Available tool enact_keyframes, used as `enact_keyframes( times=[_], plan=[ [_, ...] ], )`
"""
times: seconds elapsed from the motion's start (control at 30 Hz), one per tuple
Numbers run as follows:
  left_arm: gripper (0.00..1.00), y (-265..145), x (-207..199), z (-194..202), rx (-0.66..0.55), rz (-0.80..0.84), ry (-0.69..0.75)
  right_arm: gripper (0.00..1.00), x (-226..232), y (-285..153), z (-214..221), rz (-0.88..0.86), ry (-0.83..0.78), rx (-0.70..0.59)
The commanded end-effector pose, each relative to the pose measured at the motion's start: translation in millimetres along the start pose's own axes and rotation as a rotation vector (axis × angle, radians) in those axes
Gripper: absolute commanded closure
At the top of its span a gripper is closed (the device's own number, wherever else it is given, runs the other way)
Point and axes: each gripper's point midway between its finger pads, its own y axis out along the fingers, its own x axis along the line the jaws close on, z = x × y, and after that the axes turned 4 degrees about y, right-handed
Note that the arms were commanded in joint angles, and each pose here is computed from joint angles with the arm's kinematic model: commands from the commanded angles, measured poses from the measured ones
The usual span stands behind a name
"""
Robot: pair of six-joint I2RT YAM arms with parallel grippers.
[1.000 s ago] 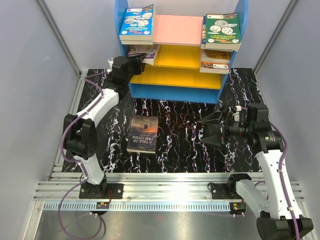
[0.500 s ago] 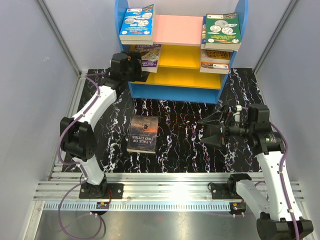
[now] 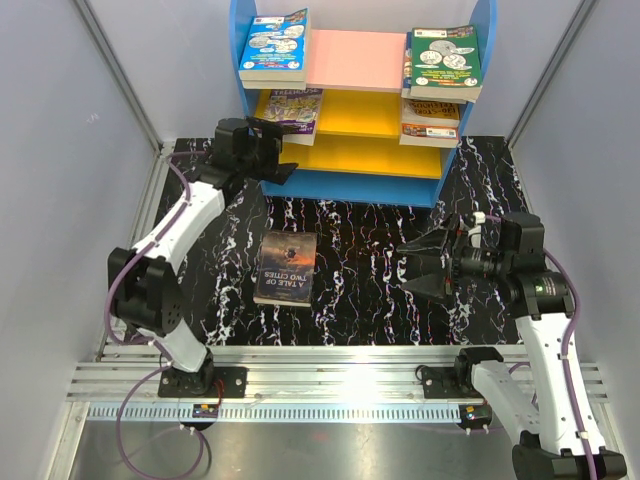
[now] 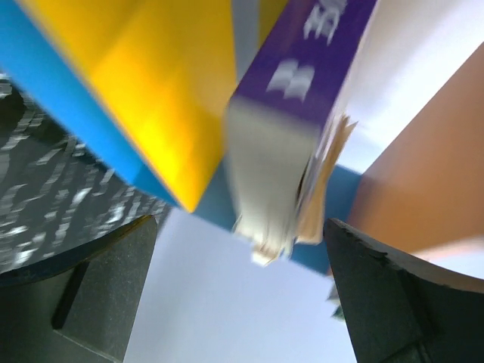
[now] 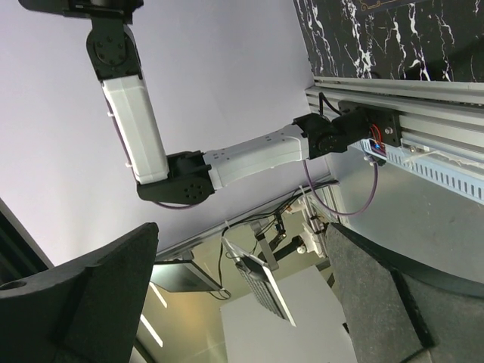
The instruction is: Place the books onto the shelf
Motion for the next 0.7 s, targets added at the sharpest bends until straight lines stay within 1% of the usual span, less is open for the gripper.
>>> enact_keyframes(
  times=[0.0,0.07,0.1,0.13,0.17,0.23,0.27,0.3,0.33,0.37,0.4,0.43,0.47,0.5,0.53,0.57,0.6,0.63,0.67],
  plan=[
    [0.01,-51.7,-29.1,4.8,0.009,0.128,0.203,0.00,-0.3,-4.3,9.2,-0.006,-0.055,0.034],
    [0.01,-70.9,-26.8,4.3,-0.002,0.128,0.269,0.00,-6.3,-3.9,7.6,0.020,-0.069,0.028],
    [0.01,-74.8,-11.3,4.0,-0.002,0.091,0.317,0.00,-13.4,-2.9,6.2,0.046,-0.075,0.031],
    [0.01,-80.5,-9.5,5.0,-0.001,0.096,0.345,0.00,-16.1,-2.1,3.5,0.059,-0.076,0.023],
    [0.01,-94.8,-17.7,6.4,-0.007,0.138,0.379,0.00,-18.4,-1.5,2.9,0.067,-0.080,0.024],
    [0.01,-104.2,-7.4,5.7,-0.020,0.131,0.447,0.00,-20.7,0.1,-1.1,0.076,-0.096,0.014],
    [0.01,-119.4,-12.3,7.6,-0.033,0.157,0.483,0.00,-23.0,1.2,-4.0,0.080,-0.108,0.008],
    [0.01,-123.4,1.1,4.8,-0.045,0.120,0.549,0.00,-26.2,2.9,-7.2,0.090,-0.106,0.004],
    [0.01,-128.8,10.7,2.8,-0.055,0.088,0.583,0.00,-30.7,4.8,-11.8,0.105,-0.111,-0.011],
    [0.01,-133.2,24.1,-0.3,-0.058,0.042,0.616,0.00,-40.4,7.0,-16.9,0.131,-0.123,-0.016],
    [0.01,-143.9,46.5,-4.4,-0.061,-0.035,0.684,0.00,-48.4,10.1,-23.0,0.159,-0.113,-0.019],
    [0.01,-144.1,75.4,-7.0,-0.041,-0.111,0.707,0.00,-56.6,12.9,-29.0,0.184,-0.107,-0.028],
    [0.01,-147.4,94.3,-9.3,-0.028,-0.163,0.725,0.00,-69.5,17.0,-33.2,0.207,-0.096,-0.016],
    [0.01,-152.3,136.5,-8.5,0.035,-0.262,0.745,0.00,-76.2,21.0,-38.4,0.223,-0.072,-0.007],
    [0.01,-155.4,137.9,-6.0,0.052,-0.260,0.765,0.00,-81.0,23.7,-42.0,0.229,-0.066,-0.006],
    [0.01,-155.1,170.2,-5.4,0.090,-0.318,0.767,0.00,-86.3,28.4,-48.5,0.230,-0.057,-0.012],
    [0.01,-156.7,186.1,-4.1,0.119,-0.346,0.779,0.00,-89.5,31.9,-53.7,0.236,-0.044,-0.016],
    [0.01,-158.0,210.0,-4.8,0.143,-0.397,0.778,0.00,-95.1,35.9,-58.5,0.243,-0.029,-0.021],
    [0.01,-159.9,222.5,-5.4,0.160,-0.434,0.783,0.00,-90.9,42.1,-64.7,0.224,-0.035,-0.028]
  ],
)
